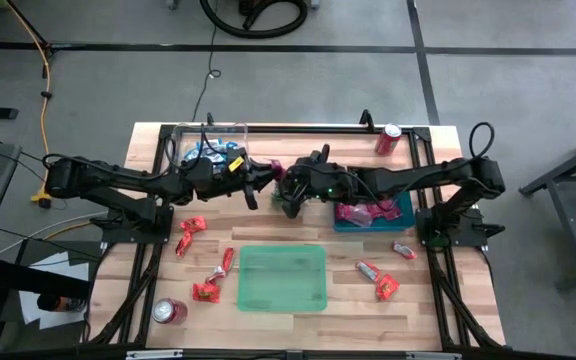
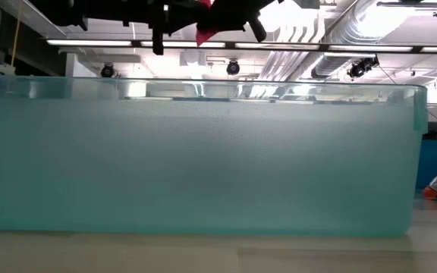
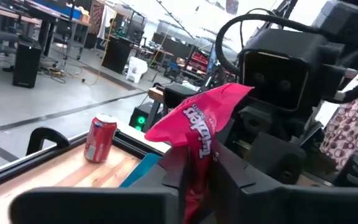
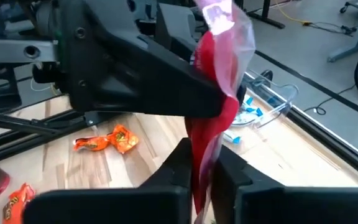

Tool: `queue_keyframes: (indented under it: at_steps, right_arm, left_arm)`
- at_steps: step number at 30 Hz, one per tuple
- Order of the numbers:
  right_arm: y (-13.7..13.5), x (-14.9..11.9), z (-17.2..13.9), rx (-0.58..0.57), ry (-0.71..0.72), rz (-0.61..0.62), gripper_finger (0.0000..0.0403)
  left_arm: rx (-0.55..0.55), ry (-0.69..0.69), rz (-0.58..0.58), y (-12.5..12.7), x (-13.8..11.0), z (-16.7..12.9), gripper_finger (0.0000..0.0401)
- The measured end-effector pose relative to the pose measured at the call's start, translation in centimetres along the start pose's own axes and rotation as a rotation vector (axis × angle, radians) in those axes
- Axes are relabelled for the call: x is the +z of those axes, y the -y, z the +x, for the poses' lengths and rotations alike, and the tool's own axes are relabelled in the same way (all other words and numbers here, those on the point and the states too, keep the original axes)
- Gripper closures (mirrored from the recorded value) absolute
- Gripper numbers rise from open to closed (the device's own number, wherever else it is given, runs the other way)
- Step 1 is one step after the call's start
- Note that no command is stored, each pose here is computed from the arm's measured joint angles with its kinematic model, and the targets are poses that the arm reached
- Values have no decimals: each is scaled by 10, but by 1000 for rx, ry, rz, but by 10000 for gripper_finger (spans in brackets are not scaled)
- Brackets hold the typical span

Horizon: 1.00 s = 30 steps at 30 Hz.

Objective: Sort candy
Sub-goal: Put the red candy into the blue bin

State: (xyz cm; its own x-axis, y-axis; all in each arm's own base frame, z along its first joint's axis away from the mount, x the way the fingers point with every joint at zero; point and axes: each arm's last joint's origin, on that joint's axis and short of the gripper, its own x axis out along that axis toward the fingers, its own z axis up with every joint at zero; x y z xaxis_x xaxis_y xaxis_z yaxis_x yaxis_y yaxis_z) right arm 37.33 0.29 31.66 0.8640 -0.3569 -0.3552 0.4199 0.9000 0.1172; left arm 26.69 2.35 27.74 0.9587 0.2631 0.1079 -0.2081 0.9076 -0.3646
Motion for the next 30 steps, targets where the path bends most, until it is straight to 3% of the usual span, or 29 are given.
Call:
queue_keyframes:
  at_steps: [5,9,14,18,23,30]
  right_arm:
    - [7,2,-9,-22,-42,-15,391]
    - [24,6,-30,-117,-116,-48,394]
    - [47,6,-70,-229,-268,-80,398]
    - [61,-12,-98,-314,-385,-87,400]
    - [80,-73,-122,-316,-417,100,401]
    - [105,-157,-137,-298,-460,538,402]
  left_arm:
    - [-3,0,-3,0,1,0,311]
    - [-2,-16,-6,0,10,-9,258]
    - [120,-164,37,-6,15,-33,201]
    - [244,-262,20,-12,15,-52,176]
    - [278,-293,-35,-14,16,-61,169]
    - [280,-299,-38,-14,12,-57,169]
